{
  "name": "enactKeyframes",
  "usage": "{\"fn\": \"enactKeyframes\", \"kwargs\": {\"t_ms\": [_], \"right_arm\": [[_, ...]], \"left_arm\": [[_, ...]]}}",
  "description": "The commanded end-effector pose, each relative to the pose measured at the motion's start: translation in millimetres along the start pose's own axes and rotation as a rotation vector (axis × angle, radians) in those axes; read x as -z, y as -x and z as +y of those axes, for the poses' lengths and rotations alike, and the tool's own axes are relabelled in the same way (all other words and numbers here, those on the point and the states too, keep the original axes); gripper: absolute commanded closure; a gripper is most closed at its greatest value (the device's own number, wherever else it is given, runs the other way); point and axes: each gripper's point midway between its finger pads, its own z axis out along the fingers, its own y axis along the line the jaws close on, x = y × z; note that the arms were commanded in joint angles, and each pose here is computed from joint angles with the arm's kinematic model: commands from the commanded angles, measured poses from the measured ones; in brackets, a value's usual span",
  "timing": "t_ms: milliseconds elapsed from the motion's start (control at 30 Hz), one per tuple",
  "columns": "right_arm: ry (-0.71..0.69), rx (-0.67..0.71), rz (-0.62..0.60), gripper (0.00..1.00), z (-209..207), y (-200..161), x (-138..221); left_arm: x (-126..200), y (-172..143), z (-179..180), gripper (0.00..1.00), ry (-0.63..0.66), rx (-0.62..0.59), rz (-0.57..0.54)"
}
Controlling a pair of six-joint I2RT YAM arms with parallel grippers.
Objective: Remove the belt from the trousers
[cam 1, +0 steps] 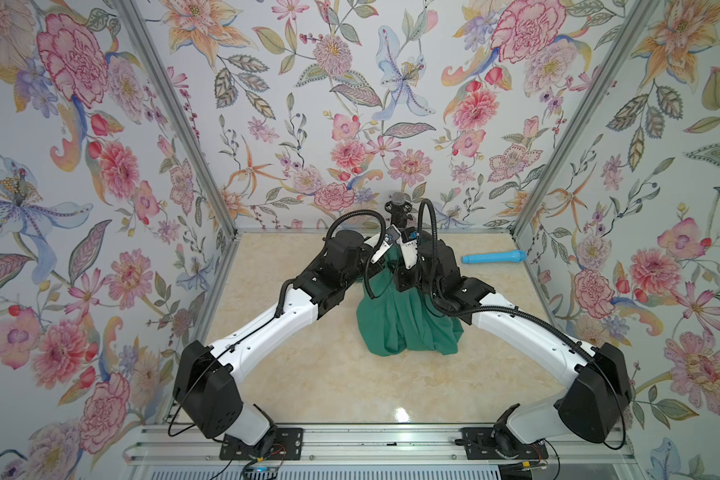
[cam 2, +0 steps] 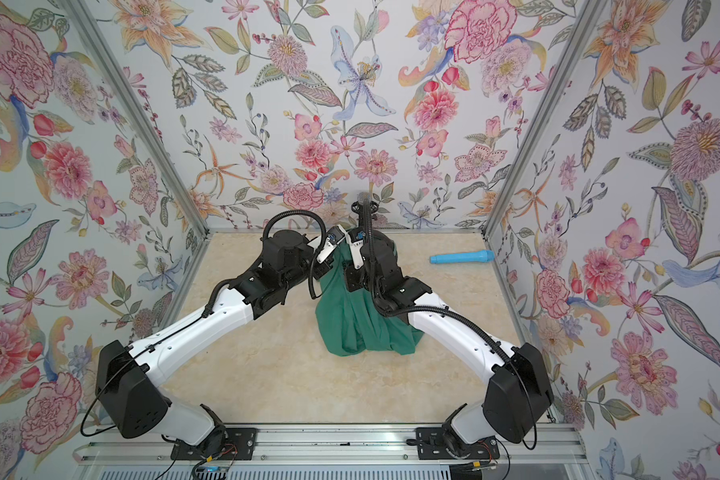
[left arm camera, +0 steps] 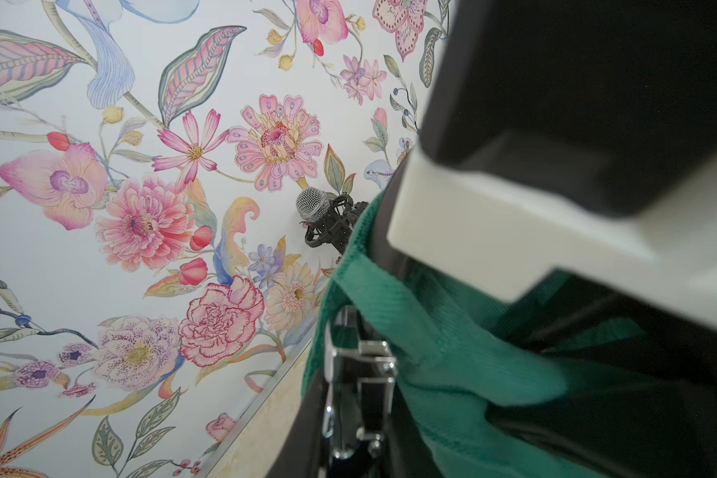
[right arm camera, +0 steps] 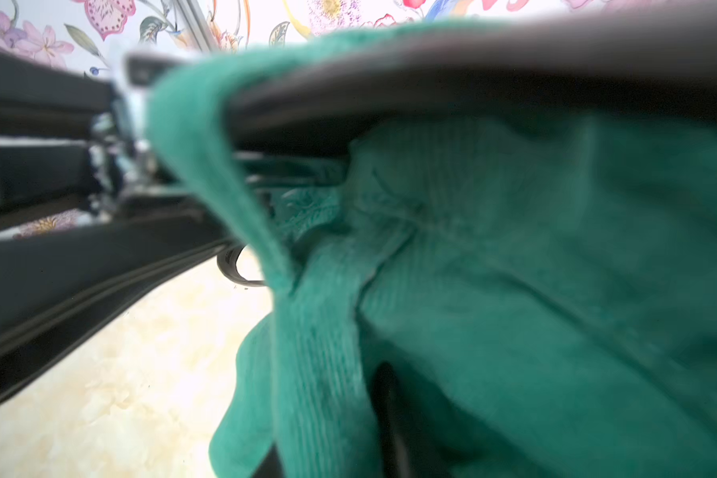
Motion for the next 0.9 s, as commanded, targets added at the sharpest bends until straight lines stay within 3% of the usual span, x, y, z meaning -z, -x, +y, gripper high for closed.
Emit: {"fn": "enactKeyframes", "kwargs": {"t_ms": [0,233,467,600,700,867], "right_arm": [[-0.122,-0.191,-0.093,1.00,-47,8,5],[-0.293,-0.358,-0.132,1.00,-114,-27,42],[-0.208,-0.328,-0.125,1.00,-103,-29,51],[0.010,-0.175,-0.142,0.52,-60,-7,62],[0.101,0.005,-0.161,0.36,-32,13,85],[0.028,0.186,-0.206,0.15,-34,40,106]], "left_arm": [[37,51,31,1.00,0.094,0.029,-0.186],[41,19,40,1.00,0.179,-0.035,-0.072],[34,13,48,1.00,0.218,-0.026,-0.055],[29,18,45,1.00,0.193,-0.031,-0.064],[28,21,42,1.00,0.176,-0.033,-0.078],[28,27,38,1.00,0.149,-0.028,-0.112]]}}
